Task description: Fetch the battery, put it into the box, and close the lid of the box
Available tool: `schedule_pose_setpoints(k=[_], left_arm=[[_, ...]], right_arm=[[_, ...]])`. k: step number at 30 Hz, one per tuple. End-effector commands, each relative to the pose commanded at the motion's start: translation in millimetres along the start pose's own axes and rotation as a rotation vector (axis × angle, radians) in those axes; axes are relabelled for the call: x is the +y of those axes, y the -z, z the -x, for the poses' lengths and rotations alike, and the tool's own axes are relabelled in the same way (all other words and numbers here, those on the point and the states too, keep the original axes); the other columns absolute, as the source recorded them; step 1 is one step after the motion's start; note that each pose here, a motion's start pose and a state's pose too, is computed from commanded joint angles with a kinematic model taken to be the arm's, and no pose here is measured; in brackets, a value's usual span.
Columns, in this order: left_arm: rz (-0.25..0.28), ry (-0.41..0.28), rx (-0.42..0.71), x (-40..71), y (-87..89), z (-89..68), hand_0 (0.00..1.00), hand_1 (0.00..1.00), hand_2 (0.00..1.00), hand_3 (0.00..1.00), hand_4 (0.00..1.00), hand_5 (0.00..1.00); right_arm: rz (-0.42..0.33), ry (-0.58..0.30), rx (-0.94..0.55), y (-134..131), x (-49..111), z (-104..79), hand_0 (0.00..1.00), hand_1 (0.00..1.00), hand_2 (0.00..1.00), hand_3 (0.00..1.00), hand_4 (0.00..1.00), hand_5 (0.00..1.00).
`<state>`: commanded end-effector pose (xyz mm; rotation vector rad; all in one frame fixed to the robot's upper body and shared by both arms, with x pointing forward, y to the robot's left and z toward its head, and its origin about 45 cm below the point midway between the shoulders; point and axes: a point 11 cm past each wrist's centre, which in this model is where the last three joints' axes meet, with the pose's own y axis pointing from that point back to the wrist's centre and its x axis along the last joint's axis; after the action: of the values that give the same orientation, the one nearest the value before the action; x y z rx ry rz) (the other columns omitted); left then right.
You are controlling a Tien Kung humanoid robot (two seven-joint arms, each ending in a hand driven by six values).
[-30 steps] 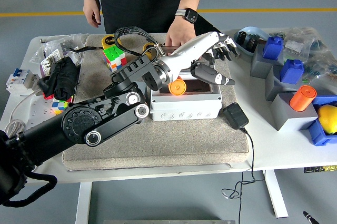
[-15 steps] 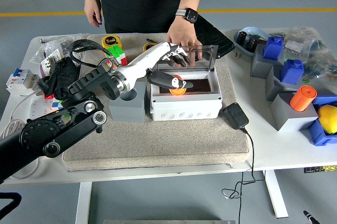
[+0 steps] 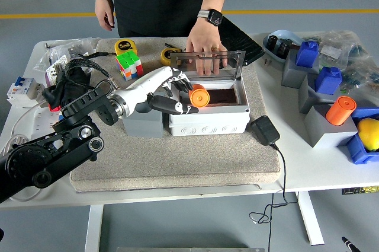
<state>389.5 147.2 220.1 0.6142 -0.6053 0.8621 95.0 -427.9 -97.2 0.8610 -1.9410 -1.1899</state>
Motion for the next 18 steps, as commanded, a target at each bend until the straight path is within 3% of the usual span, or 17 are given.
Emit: schedule_pose_setpoints(k=[7,18], left_arm=[[0.044,0.058,0.002,-11.7,-25.5,19.5,0.398,0.599,0.588,0.538,0.998,0.408],[0.141,0.108,0.076,-43.7,-77.8,49.0,0.396,0.605,0.596,0.551,0.998,0.409]], right_arm=[[0.004,0.002,0.002,-1,0.0,0.2,0.707,0.685,0.683,0.59,0.98,0.484],[0.0,0.006,0.012,1,0.2,2.6,0.707,0.685,0.683,0.589,0.979,0.482]])
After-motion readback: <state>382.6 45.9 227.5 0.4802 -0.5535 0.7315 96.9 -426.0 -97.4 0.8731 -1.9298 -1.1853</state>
